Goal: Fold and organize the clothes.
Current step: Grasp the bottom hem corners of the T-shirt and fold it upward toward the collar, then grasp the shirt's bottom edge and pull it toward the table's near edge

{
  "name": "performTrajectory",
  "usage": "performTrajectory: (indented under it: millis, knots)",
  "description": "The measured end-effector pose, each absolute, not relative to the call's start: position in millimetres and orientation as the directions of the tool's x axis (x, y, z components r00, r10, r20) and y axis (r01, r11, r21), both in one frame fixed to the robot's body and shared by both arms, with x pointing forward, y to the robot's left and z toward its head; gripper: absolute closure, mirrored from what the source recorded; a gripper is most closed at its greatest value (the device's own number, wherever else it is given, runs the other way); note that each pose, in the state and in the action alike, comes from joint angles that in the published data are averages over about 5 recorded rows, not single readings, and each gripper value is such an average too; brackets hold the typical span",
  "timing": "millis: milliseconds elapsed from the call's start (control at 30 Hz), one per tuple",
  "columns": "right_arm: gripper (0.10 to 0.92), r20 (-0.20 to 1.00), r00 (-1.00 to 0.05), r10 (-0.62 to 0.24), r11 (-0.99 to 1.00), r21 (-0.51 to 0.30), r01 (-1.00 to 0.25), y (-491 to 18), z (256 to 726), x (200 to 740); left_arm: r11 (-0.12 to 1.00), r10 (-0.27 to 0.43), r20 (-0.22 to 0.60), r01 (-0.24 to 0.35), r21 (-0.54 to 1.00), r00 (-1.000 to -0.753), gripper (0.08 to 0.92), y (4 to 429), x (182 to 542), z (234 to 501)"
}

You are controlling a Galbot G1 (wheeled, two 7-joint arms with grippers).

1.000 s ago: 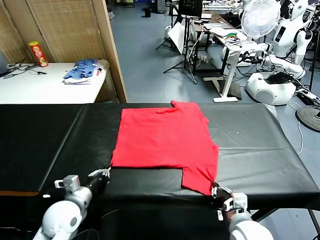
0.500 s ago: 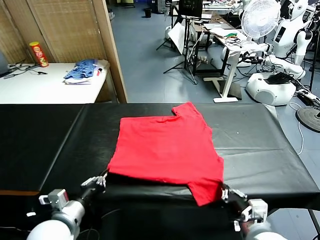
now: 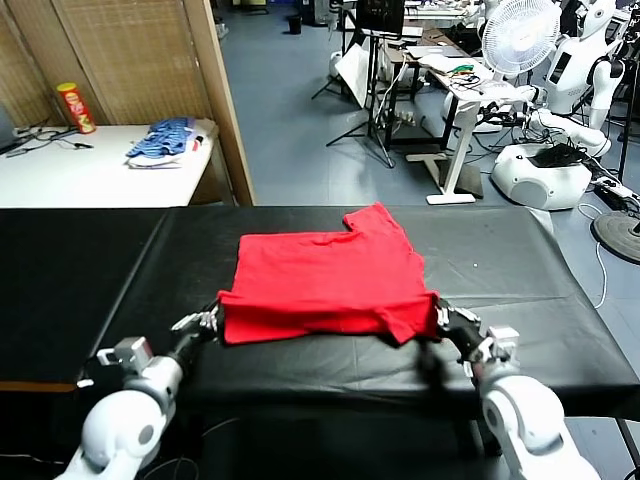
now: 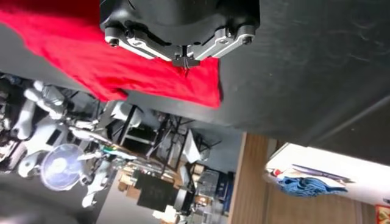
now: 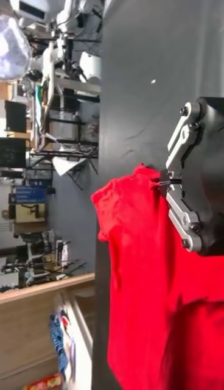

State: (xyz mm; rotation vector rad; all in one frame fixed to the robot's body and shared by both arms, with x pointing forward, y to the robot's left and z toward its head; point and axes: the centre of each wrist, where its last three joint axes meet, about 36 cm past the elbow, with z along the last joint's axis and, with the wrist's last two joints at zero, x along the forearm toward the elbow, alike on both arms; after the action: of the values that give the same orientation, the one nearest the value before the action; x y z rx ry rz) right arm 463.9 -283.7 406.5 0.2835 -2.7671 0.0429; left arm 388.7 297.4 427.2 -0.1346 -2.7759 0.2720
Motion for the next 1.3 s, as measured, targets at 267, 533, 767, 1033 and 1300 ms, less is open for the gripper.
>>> performTrajectory:
  millis: [267,533,767,1033,1300]
  knots:
    - [0.559,0.377,-0.904,-0.200,0.976,-0.003,-0.217,-293,428,437,0.987,0.114,0.365,0.065,-0.146,-0.924,0.832,300,410,411]
    - [0.235,0.397,-0.899,-0.184,0.977,-0.030,-0.213,-294,429,393,0.985,0.137,0.389,0.086,-0.147,-0.911,0.413,297,389,414]
    - [0.364,0.426,-0.887,-0.178,0.977,-0.034,-0.213,-290,416,383,0.977,0.170,0.429,0.094,-0.193,-0.887,0.207,289,372,411]
    - [0.763,0.438,-0.883,-0.167,0.977,-0.047,-0.208,-289,409,379,0.972,0.177,0.460,0.080,-0.222,-0.870,0.440,290,368,402]
    - [0.899,0.433,-0.890,-0.145,0.982,-0.044,-0.181,-290,420,362,0.984,0.149,0.473,0.082,-0.160,-0.868,0.848,294,361,402]
